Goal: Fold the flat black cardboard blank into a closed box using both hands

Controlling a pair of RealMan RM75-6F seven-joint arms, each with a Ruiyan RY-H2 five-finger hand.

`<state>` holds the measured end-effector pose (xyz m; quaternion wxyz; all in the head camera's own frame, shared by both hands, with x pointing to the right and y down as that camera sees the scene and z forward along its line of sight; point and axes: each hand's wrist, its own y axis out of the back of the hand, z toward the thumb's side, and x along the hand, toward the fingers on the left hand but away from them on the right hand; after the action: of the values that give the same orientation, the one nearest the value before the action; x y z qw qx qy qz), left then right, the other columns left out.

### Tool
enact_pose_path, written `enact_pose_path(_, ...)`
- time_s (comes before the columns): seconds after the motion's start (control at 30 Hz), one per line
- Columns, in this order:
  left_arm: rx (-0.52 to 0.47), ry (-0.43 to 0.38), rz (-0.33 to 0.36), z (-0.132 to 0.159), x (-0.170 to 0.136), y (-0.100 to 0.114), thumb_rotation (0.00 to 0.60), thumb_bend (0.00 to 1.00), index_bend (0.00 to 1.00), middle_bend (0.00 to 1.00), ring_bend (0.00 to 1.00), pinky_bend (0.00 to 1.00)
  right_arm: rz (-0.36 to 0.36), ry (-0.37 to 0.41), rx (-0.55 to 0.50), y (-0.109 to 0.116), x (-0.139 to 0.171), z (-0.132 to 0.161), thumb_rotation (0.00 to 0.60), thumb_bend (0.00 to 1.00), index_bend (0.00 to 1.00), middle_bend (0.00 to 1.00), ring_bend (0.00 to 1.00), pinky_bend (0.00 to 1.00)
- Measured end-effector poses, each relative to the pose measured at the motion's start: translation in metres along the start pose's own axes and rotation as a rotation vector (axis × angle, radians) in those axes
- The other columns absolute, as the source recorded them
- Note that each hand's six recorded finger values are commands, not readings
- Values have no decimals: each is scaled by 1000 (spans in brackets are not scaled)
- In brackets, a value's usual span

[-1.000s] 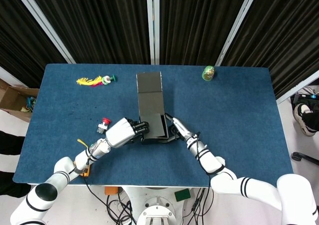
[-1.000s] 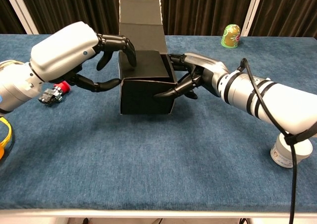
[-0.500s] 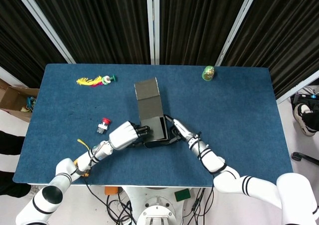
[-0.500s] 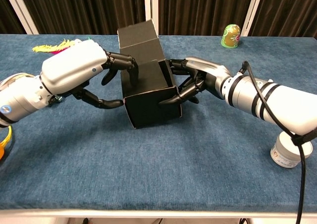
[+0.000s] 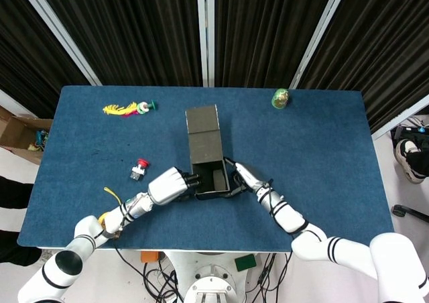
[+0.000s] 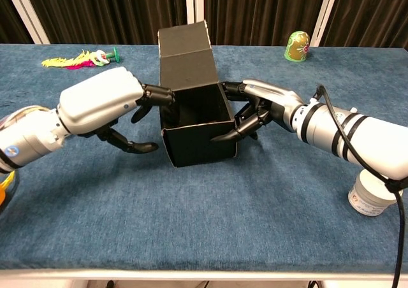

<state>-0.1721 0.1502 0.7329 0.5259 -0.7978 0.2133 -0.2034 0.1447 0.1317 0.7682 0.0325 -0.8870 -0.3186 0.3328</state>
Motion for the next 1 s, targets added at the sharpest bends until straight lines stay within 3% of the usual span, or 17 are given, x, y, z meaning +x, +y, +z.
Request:
enact_pose_path(0.57,104,-8,-89,1,-1,-9,600,205,375,340,700,953,-12,52,107,-3,3,-8,600,461,278,324,786,768)
enact_pose_path(1.0,170,-15,-155,1,-2,-17,600,208,485,374,703,953,-22,68,115,-4,3,-5,600,462,278,324,786,764)
